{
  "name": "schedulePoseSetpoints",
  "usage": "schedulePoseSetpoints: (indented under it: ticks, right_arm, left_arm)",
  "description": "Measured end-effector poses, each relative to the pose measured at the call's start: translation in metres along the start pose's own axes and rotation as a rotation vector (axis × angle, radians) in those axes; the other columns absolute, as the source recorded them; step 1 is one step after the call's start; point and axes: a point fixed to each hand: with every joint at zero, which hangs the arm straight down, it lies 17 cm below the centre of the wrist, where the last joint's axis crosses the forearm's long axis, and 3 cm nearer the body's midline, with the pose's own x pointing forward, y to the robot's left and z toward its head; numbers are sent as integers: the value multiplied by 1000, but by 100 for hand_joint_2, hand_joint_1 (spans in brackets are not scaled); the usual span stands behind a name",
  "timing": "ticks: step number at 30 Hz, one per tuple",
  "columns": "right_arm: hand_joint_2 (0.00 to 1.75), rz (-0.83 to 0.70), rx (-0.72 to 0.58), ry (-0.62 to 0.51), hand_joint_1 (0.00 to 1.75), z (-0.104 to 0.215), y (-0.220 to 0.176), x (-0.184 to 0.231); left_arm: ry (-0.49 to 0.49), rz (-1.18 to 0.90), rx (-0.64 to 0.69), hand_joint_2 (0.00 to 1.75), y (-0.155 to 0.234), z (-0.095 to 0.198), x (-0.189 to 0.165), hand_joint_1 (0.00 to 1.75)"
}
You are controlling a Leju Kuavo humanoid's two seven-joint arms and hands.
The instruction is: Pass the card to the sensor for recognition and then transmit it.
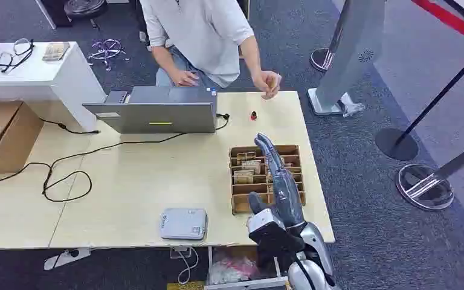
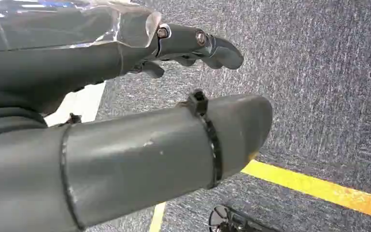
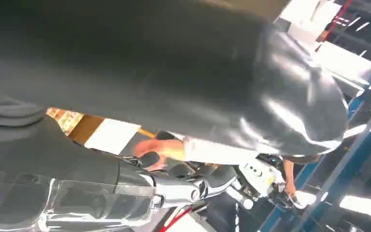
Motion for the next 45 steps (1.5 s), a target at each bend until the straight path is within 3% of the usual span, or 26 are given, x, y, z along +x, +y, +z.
schedulePoseSetpoints:
  ticks: [7, 18, 23, 27, 40, 41, 45]
  right_arm:
    - [0, 74, 12, -1, 0, -4, 0, -10]
    - [0, 391, -43, -52, 0, -21, -13, -18]
    - [0, 713, -102, -145, 0, -45, -28, -12]
    - [0, 859, -106, -186, 0, -74, -35, -24]
    - [0, 951, -32, -174, 0, -99, -28, -62]
    - [175, 956, -29, -173, 0, -100, -27, -64]
    - [175, 970, -3, -162, 0, -108, -21, -73]
  left_arm:
    - [-2, 0, 0, 0, 0, 0, 0, 0]
    - [-6, -12, 0, 0, 0, 0, 1, 0]
    - [-11, -20, 0, 0, 0, 0, 2, 0]
    - [-11, -20, -1, 0, 0, 0, 2, 0]
    - [-6, -16, -1, 0, -1, 0, 1, 0]
    - [-2, -14, -1, 0, -1, 0, 1, 0]
    - [6, -9, 1, 0, 0, 0, -1, 0]
